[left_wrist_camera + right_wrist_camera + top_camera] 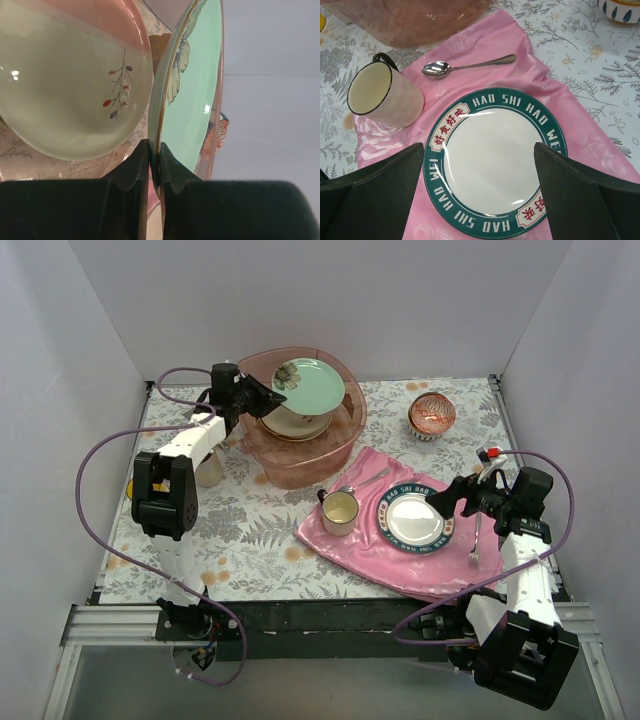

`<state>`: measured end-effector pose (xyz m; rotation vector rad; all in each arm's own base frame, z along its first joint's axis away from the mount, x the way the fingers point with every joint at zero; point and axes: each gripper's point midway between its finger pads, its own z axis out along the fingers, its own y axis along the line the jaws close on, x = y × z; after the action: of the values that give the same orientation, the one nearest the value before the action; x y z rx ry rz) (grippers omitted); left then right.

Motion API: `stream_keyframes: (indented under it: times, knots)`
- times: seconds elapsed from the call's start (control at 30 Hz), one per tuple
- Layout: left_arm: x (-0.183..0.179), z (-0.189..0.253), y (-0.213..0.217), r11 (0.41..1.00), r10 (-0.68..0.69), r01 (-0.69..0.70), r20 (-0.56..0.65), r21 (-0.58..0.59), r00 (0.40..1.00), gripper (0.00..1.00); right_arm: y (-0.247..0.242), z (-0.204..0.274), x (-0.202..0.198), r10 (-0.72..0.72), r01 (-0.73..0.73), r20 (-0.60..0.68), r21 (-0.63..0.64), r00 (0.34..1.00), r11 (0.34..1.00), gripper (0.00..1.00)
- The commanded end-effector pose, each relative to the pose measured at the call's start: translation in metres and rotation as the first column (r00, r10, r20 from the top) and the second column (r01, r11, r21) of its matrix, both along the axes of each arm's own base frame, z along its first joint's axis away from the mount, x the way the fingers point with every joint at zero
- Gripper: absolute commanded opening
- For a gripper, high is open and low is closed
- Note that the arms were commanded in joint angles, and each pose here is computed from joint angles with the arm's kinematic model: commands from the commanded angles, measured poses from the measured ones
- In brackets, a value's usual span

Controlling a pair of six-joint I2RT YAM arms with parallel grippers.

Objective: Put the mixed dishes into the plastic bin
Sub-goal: Place the plate in the plastic bin.

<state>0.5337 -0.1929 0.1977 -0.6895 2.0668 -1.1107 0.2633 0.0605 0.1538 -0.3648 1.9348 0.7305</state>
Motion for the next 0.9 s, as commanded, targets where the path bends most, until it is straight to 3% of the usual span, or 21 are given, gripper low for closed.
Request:
stream_keyframes:
  times: [0.0,0.87]
  knots:
    - [0.015,0.070,0.000,0.999,0.004,0.003,0.186,-0.033,0.982,0.00,-0.001,0.024,0.005,0.019,-0.018,0.074,-0.013,0.997,1.000,0.99]
    - [0.047,0.031,0.008,0.996,0.045,-0.052,0.096,0.067,0.994,0.00,-0.003,0.023,0.007,0.010,-0.008,0.068,-0.018,0.998,1.000,0.99]
